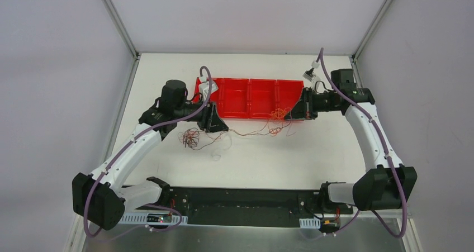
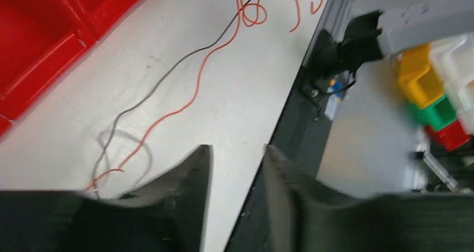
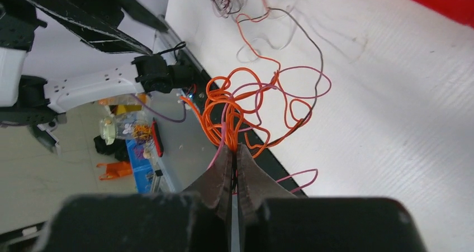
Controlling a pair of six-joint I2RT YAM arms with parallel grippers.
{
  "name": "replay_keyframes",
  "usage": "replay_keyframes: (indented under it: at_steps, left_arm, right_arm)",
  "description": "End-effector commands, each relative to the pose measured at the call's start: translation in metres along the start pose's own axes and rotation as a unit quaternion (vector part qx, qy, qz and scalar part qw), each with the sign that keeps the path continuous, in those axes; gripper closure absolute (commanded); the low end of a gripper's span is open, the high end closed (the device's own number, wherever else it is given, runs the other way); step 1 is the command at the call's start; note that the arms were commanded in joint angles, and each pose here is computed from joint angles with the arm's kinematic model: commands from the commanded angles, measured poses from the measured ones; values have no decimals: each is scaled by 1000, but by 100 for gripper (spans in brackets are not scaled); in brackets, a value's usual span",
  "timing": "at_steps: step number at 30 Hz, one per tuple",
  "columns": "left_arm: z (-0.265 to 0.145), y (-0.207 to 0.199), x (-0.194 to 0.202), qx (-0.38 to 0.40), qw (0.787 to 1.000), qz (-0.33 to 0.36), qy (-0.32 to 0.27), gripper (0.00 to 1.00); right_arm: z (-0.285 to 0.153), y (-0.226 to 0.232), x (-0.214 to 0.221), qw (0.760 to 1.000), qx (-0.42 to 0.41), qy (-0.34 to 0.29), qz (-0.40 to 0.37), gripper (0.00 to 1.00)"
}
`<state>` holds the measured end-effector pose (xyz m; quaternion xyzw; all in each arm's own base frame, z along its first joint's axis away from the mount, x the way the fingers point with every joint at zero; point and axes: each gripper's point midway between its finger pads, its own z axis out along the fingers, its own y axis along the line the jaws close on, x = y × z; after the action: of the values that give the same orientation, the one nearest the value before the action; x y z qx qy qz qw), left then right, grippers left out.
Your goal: Untangle the cables
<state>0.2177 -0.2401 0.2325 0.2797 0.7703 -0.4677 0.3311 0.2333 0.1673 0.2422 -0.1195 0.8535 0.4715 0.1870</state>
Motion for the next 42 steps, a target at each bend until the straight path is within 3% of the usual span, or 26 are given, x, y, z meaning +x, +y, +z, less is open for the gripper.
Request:
replay_keyframes:
  at_steps: [1, 6, 16, 19, 20, 24, 30, 35, 42]
  left_arm:
    - [-1, -21, -22, 30, 997, 76, -8, 42]
    - [20, -51, -41, 52, 979, 197, -8, 33]
    - [63, -86, -20, 113, 950, 285, 51, 30]
    - [68, -84, -9, 119, 950, 281, 70, 37]
    - [69, -81, -7, 115, 950, 280, 74, 44]
    - [67, -74, 0, 101, 950, 280, 99, 99]
    - [27, -57, 13, 47, 956, 271, 102, 100]
    - [-5, -28, 32, -6, 973, 197, 118, 100]
    - [-39, 11, 30, -76, 988, 104, 90, 100]
  right_arm:
    - [2, 39, 17, 996, -79, 33, -10, 100]
    - [29, 63, 41, 989, -106, 96, -31, 100]
    - [56, 84, 54, 980, -129, 139, -52, 100]
    - [55, 86, 54, 980, -133, 139, -53, 100]
    - [55, 87, 54, 980, -135, 140, -52, 100]
    - [52, 86, 55, 981, -125, 137, -55, 100]
    - [37, 29, 38, 995, -7, 84, -49, 100]
    - [8, -11, 12, 997, 69, 23, -31, 100]
    - [-19, -44, 9, 988, 147, -1, -42, 100]
